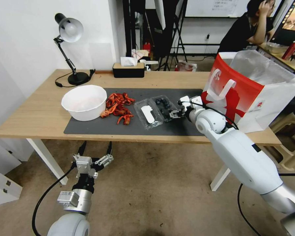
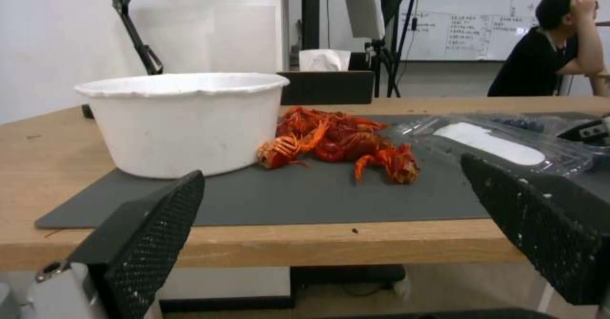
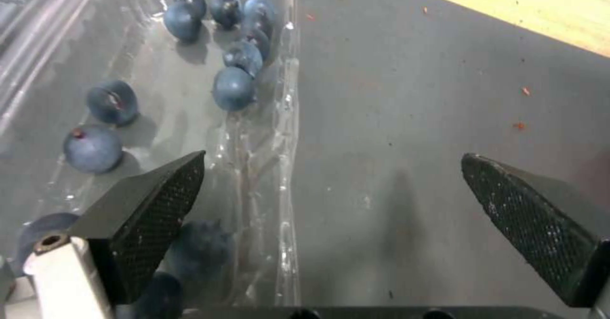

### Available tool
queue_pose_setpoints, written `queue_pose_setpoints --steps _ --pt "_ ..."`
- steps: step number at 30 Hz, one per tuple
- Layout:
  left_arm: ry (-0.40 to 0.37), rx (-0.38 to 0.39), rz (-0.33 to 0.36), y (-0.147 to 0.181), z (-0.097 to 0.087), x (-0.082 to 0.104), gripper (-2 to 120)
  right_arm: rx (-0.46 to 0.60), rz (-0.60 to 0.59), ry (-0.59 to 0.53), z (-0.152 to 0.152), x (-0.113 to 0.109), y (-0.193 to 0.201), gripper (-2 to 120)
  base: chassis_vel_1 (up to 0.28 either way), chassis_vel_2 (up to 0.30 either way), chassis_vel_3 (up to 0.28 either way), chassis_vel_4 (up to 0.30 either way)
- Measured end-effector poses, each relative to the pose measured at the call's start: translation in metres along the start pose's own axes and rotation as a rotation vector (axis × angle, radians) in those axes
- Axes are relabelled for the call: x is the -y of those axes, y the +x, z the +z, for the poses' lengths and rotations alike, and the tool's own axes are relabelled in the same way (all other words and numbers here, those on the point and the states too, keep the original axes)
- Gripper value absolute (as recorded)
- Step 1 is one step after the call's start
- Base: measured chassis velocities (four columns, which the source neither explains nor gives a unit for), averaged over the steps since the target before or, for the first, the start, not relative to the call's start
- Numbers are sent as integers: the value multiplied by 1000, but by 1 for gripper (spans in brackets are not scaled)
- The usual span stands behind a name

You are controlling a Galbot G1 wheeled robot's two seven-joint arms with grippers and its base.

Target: Close the takeout container lid, then place the container into the takeout bag.

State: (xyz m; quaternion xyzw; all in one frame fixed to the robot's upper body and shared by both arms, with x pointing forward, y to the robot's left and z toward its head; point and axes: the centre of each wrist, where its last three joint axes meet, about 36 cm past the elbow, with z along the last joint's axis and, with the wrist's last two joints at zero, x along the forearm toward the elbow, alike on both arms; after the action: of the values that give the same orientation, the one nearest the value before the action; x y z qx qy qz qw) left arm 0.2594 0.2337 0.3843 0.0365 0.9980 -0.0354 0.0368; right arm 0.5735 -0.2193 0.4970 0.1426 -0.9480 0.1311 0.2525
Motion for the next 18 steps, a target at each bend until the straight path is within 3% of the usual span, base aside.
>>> queue_pose_setpoints --steps 18 --pt "-7 15 -3 1 2 -3 100 -6 9 -14 7 -4 1 100 0 0 0 0"
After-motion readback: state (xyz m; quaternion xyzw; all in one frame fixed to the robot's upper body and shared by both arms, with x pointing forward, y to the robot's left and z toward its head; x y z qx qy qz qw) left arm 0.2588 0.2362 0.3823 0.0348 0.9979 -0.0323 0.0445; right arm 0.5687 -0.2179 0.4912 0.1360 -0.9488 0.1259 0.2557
